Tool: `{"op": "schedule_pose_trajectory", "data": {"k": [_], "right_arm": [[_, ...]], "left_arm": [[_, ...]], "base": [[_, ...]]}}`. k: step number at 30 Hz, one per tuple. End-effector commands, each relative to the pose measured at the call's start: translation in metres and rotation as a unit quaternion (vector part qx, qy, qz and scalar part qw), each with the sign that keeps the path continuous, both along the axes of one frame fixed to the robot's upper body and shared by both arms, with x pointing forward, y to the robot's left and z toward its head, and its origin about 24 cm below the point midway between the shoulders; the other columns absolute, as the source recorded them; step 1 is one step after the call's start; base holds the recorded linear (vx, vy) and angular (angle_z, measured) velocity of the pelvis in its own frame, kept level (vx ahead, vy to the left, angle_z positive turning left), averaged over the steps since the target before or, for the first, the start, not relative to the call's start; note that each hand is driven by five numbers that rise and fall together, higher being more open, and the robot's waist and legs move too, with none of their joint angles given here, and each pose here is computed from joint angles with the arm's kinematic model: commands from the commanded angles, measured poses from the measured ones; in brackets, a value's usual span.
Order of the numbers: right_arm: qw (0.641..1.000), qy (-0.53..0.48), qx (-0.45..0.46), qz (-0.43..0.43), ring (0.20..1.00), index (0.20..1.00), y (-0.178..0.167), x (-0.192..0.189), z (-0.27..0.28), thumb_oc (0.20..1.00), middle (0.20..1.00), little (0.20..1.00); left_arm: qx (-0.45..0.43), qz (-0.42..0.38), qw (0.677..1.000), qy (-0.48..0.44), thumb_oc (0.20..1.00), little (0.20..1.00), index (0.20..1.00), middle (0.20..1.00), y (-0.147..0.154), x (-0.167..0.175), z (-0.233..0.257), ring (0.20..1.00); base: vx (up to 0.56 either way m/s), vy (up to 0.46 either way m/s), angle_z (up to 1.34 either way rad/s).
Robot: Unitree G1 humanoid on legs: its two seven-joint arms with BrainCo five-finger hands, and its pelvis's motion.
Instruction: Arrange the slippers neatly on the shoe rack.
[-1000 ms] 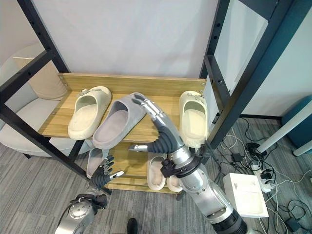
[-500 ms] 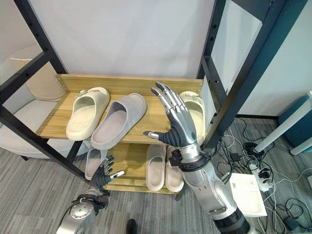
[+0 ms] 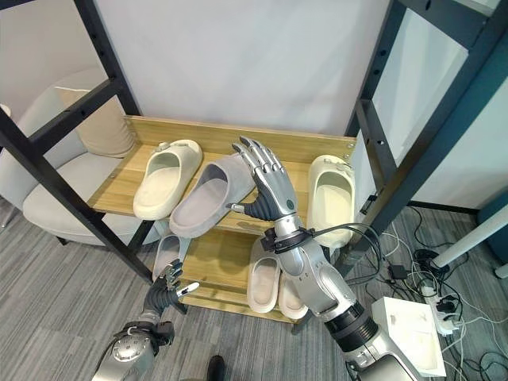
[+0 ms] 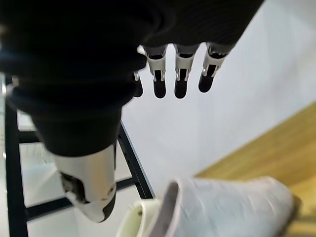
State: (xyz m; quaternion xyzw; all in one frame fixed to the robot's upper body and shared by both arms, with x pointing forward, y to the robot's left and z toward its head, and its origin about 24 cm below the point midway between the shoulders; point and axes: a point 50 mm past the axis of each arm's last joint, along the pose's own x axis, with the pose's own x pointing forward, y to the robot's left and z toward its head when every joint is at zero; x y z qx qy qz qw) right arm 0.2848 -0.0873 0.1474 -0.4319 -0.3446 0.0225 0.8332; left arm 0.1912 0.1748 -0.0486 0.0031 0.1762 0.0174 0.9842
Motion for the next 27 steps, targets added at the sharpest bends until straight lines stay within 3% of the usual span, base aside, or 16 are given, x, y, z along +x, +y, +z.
{"op": "schedule_pose_trajectory", "data": {"k": [1, 17, 27], "right_arm": [[0.998, -0.055, 0.01, -0.01, 1.0, 1.0, -0.004, 0.003, 0.024, 1.0, 1.0, 1.0], [0.992, -0.033, -0.034, -0.118, 1.0, 1.0, -0.038, 0.041, 0.017, 1.0, 1.0, 1.0], [0.987, -0.104, 0.043, -0.111, 1.0, 1.0, -0.049, 0.019, 0.047, 1.0, 1.0, 1.0]], "left_arm": [[0.003, -0.011, 0.998, -0.059, 1.0, 1.0, 1.0, 1.0, 0.005, 0.02, 0.019, 1.0], [0.01, -0.024, 0.998, -0.056, 1.0, 1.0, 1.0, 1.0, 0.009, 0.019, 0.018, 1.0], [0.015, -0.019, 0.998, -0.059, 1.0, 1.0, 1.0, 1.0, 0.008, 0.022, 0.02, 1.0]], "base": [[0.0, 0.0, 0.0], [0.01, 0.002, 0.04], [0.0, -0.003, 0.0]]}}
